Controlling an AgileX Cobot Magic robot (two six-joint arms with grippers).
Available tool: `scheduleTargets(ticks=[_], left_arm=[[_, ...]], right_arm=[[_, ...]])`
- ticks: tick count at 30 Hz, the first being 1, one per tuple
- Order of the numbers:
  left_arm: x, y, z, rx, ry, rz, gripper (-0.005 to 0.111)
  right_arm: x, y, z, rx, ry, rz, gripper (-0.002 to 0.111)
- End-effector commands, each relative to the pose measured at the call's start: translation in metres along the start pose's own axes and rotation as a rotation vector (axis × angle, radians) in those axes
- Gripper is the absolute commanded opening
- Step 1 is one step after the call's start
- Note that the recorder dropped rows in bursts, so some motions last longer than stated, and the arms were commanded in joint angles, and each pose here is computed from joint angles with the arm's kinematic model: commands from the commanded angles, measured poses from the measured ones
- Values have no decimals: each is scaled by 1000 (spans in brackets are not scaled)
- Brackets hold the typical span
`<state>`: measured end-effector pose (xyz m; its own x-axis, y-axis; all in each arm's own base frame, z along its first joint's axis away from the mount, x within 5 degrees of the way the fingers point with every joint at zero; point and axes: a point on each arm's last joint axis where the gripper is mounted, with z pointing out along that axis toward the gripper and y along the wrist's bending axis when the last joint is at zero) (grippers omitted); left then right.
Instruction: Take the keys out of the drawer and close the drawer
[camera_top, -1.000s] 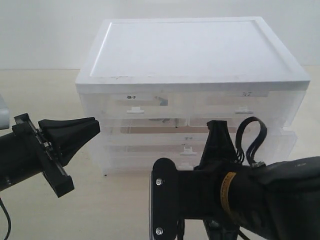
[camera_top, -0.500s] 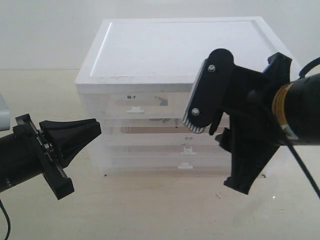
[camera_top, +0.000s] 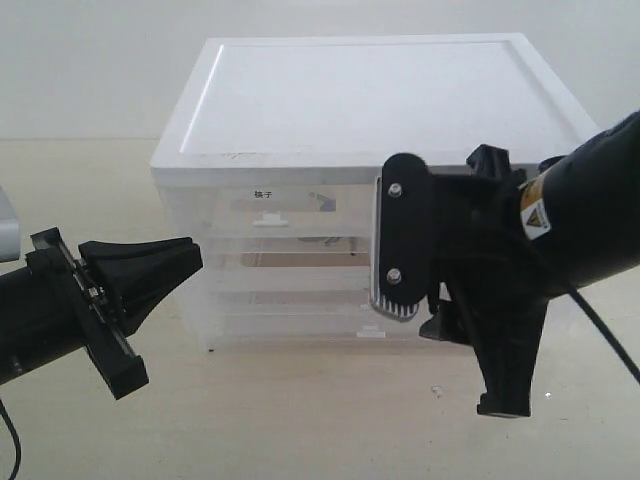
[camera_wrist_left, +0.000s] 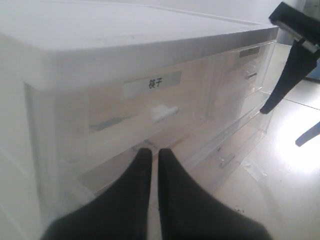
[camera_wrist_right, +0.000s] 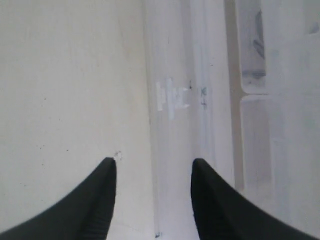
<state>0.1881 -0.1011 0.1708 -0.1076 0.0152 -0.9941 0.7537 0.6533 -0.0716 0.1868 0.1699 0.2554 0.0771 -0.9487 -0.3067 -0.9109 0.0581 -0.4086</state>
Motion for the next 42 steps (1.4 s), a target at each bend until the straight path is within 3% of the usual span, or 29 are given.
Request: scheduleTargets(ticks=[1,18,23,28,42], left_arm=[[-1,-2,2,18,-7,3,4],[-1,-1,2,16,-10,4,4],[-2,-1,2,18,-11,6,4],[-1,-2,2,21,-10,7,4],[-1,-2,2,23,-10,8,4]], right_arm=[[-1,-6,10,33,5,-56,42],[3,-6,39,-10,93,-84,42],[5,-10,26,81,144,-65,42],[-4,-7,3,141,68,-95,42],[0,-7,46,104,199,-84,41]])
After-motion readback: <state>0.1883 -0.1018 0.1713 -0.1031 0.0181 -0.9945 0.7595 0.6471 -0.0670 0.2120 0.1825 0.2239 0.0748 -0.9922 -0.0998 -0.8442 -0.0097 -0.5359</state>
